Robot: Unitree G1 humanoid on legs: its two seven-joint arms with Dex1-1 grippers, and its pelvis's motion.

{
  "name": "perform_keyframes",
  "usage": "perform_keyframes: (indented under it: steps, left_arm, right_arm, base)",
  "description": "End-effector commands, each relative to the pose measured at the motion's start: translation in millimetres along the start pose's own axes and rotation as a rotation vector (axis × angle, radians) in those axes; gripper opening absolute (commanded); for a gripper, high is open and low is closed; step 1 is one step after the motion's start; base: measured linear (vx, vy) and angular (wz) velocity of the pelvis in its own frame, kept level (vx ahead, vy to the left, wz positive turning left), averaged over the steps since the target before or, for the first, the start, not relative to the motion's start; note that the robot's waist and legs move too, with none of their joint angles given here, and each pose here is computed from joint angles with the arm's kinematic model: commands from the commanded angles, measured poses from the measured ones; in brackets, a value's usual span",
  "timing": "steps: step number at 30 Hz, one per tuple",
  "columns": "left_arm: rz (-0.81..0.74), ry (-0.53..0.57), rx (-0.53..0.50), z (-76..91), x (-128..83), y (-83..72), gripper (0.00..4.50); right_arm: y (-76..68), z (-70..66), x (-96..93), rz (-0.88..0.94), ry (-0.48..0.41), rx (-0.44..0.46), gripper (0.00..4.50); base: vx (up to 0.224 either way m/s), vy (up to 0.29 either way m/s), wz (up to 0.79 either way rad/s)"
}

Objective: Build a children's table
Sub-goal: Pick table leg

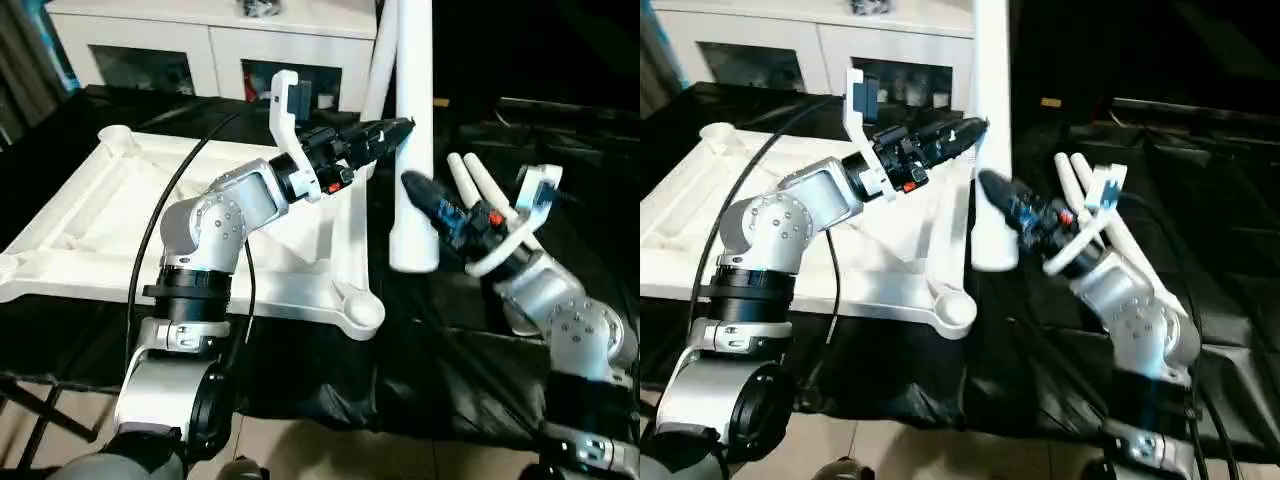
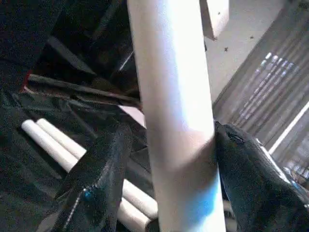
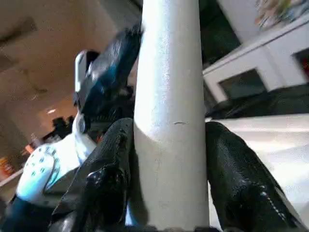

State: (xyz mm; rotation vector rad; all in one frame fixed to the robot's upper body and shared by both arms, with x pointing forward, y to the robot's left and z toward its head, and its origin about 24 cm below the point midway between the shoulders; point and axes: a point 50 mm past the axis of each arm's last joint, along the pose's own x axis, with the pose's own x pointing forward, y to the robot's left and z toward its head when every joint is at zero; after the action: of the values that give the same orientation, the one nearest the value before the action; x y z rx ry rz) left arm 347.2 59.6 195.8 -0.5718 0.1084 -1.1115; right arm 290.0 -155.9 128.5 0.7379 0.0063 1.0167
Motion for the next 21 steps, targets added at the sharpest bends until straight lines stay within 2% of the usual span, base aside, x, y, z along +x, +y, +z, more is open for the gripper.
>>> perform_keyframes:
  steps: [1, 4, 6, 10, 11, 12, 14, 15, 16, 17, 18, 19, 21]
  left_arm:
    - [-0.002, 0.010, -0.008, 0.8, 2.4, -3.7, 3.05]
    - [-0.026, 0.001, -0.034, 1.2, 2.8, -7.0, 3.05]
    - [-0.053, 0.005, -0.044, 1.4, 2.7, -11.1, 3.05]
    - [-0.012, 0.025, -0.040, -0.7, 3.3, -9.1, 3.05]
    - [0.012, 0.026, -0.045, -0.6, 3.5, -7.7, 2.87]
    - [0.012, 0.026, -0.045, -0.6, 3.5, -7.7, 2.69]
    - [0.150, -0.003, -0.063, 2.2, 5.6, 2.2, 2.66]
    - [0.150, -0.003, -0.063, 2.2, 5.6, 2.2, 2.56]
    - [0.201, -0.016, -0.071, 3.1, 6.2, 6.0, 2.43]
    - [0.201, -0.016, -0.071, 3.1, 6.2, 6.0, 2.27]
    - [0.269, -0.032, -0.073, 3.4, 6.8, 9.9, 2.23]
    - [0.269, -0.032, -0.073, 3.4, 6.8, 9.9, 2.14]
    - [0.407, -0.068, -0.042, 3.2, 7.8, 17.1, 1.91]
  right_arm:
    - [10.3, 2.0, 5.2, 0.063, 0.024, -0.029, 1.86]
    - [10.5, -1.3, 6.6, 0.056, 0.053, -0.040, 1.86]
    - [9.2, -5.7, 12.1, 0.031, 0.095, -0.080, 1.86]
    - [6.7, -8.6, 17.6, -0.012, 0.148, -0.152, 1.85]
    - [5.0, -11.1, 20.3, -0.040, 0.186, -0.206, 1.85]
    - [5.0, -11.1, 20.3, -0.040, 0.186, -0.206, 1.85]
    - [-2.2, -20.9, 31.5, -0.144, 0.285, -0.372, 1.85]
    - [-2.2, -20.9, 31.5, -0.144, 0.285, -0.372, 1.85]
    - [-4.2, -24.2, 35.8, -0.177, 0.314, -0.435, 1.85]
    - [-4.2, -24.2, 35.8, -0.177, 0.314, -0.435, 1.85]
    - [-5.4, -26.8, 43.2, -0.221, 0.324, -0.499, 1.85]
    - [-5.4, -26.8, 43.2, -0.221, 0.324, -0.499, 1.85]
    - [-2.1, -28.6, 58.6, -0.271, 0.300, -0.573, 1.85]
  base:
    - [0.000, 0.000, 0.00]
    - [0.000, 0.000, 0.00]
    - [0.000, 0.000, 0.00]
    - [0.000, 0.000, 0.00]
    - [0.000, 0.000, 0.00]
    - [0.000, 0.000, 0.00]
    - [0.000, 0.000, 0.00]
    - [0.000, 0.000, 0.00]
    - [0.000, 0.000, 0.00]
    - [0.000, 0.000, 0.00]
    - [0.000, 0.000, 0.00]
    - [0.000, 0.000, 0.00]
    - [0.000, 0.000, 0.00]
